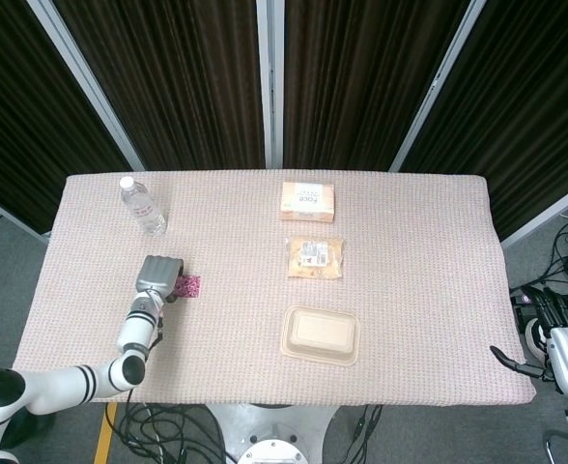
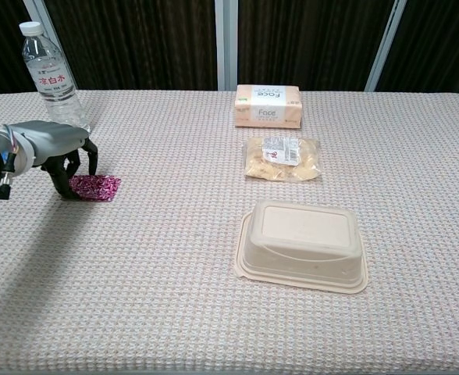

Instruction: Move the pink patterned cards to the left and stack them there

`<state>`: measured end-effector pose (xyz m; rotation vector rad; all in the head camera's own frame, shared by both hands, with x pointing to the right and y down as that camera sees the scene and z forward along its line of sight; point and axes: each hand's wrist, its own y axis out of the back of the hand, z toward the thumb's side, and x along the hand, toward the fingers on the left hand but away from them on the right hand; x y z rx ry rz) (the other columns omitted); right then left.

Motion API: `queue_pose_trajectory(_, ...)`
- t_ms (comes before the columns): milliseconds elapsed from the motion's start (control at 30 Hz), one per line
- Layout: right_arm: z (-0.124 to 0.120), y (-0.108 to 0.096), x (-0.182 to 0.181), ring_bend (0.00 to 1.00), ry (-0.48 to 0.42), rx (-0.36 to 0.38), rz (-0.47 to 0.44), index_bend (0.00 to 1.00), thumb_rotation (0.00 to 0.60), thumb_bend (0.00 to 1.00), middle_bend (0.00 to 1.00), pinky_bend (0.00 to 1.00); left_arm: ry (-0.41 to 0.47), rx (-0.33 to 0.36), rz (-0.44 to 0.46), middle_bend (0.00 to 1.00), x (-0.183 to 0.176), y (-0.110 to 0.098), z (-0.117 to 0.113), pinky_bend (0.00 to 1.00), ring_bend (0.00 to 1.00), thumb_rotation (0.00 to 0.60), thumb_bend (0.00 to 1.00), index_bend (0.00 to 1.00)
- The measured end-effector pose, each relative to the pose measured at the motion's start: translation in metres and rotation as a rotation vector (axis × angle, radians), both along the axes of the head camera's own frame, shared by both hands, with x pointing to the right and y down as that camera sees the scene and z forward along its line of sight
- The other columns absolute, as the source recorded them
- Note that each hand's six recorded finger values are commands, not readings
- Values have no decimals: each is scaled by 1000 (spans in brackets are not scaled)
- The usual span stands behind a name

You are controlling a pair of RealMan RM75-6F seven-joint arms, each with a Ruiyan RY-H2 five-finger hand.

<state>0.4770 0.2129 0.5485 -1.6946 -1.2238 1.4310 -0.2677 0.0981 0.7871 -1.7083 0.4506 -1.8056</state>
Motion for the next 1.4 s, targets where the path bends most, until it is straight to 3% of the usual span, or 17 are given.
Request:
queue_pose_trajectory(500,-1,1,2,0,1,0,5,73,256,90,95,48,0,-12,11,819,4,4,-1,840,856,600,260,373)
queue_pose_trajectory(767,-2,0,2,0,-2,5,6,72,260,88,96,48,33,5,-19,788,-2,-3,-16,806,820,600,260,356)
queue_pose_trajectory(900,-2,-1,5,0,-3,6,9,72,261,89,95,48,61,90,-88,693,-24,-17,-36,672,689,600,261,356)
queue_pose_trajectory(1067,-2,-4,5,0,-8,8,1,72,266,87,96,48,59,272,-168,572,-80,-27,-76,545,526,600,262,356)
queue_pose_trajectory(1233,0,-7,5,0,-17,11,1,72,261,86,95,48,48,410,-184,408,-133,-12,-114,402,337,600,262,356)
queue_pose_trajectory(1400,1,-8,3,0,-16,11,-4,72,260,88,91,48,48,493,-155,344,-168,15,-144,360,279,600,261,356)
